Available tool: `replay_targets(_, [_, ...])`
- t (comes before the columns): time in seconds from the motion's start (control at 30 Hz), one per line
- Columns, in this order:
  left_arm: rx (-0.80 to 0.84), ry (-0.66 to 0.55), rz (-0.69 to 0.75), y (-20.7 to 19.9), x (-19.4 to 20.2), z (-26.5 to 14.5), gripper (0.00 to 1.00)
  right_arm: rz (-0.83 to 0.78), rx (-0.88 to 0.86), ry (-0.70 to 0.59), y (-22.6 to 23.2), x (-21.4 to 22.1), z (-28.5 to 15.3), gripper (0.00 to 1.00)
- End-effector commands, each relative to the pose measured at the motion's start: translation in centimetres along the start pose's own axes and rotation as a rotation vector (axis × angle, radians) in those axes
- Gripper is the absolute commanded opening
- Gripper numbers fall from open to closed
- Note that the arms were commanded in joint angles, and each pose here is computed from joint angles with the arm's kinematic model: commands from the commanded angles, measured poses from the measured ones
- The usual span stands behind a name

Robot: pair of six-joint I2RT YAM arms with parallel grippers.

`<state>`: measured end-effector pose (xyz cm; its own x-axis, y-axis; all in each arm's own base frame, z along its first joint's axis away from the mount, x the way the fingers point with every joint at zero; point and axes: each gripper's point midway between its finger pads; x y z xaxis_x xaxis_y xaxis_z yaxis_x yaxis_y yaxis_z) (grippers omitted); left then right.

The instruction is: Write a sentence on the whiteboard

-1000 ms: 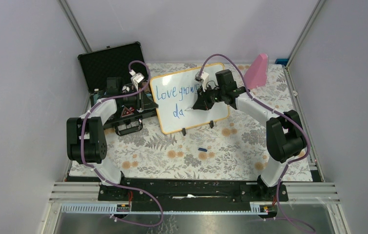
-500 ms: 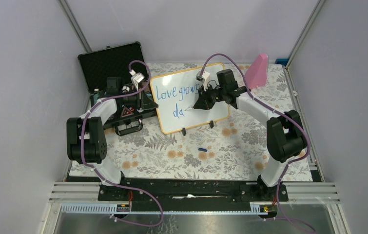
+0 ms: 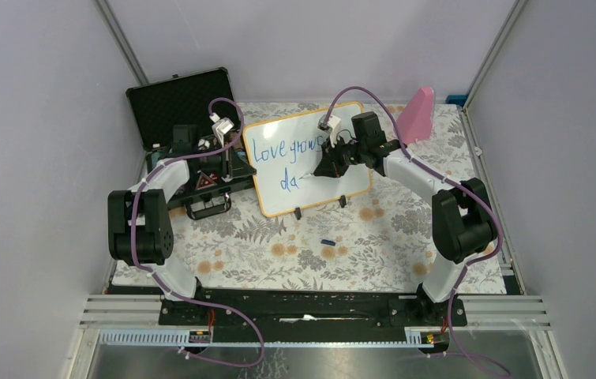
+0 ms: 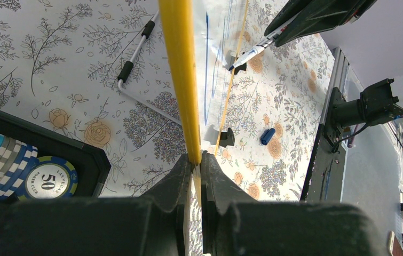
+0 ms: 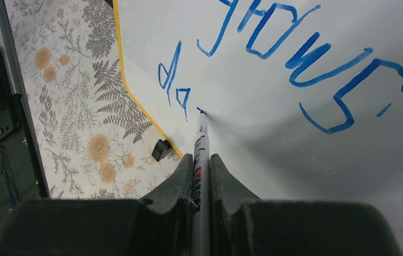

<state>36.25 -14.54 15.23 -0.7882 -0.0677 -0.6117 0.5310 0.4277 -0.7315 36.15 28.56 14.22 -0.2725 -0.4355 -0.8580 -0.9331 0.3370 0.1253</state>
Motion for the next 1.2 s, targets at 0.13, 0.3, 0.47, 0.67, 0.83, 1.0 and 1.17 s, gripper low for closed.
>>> replay_targets(0.13, [-0.003, -0.030, 0.117, -0.4, -2.0, -0.1, 0.00, -0.041, -0.008, -0.004, 0.5, -0.3, 0.0, 0.00])
replay_targets(0.3, [-0.005, -0.030, 0.118, -0.3, -2.0, -0.1, 0.00, -0.040, -0.017, 0.004, 0.9, 0.2, 0.2, 0.00])
replay_targets(0.47, [-0.005, -0.030, 0.118, -0.3, -2.0, -0.1, 0.00, -0.040, -0.023, 0.010, 1.2, 0.6, 0.2, 0.00])
replay_targets(0.67, [-0.004, -0.029, 0.119, -0.4, -1.9, -0.1, 0.00, -0.048, -0.017, 0.017, 1.1, 0.8, 0.1, 0.00])
replay_targets(0.83, [-0.004, -0.030, 0.117, -0.4, -1.9, -0.1, 0.00, -0.070, 0.002, 0.016, 0.8, 0.1, -0.4, 0.00])
replay_targets(1.0, [-0.003, -0.029, 0.116, -0.4, -1.9, -0.1, 0.00, -0.085, 0.006, 0.002, 0.9, -1.0, -1.0, 0.00])
replay_targets(1.17, [-0.002, -0.029, 0.117, -0.4, -1.9, -0.1, 0.00, -0.089, -0.014, -0.025, 1.7, -2.3, -1.7, 0.00])
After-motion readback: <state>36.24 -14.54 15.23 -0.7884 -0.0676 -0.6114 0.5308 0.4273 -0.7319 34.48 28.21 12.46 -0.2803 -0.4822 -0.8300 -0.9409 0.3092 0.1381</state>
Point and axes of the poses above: each gripper's point midway between its finger pads, its own z axis out along the fingers, its own y axis along the line the jaws close on, x = y × z, and after that the axes turned 12 degrees about -z, right-handed
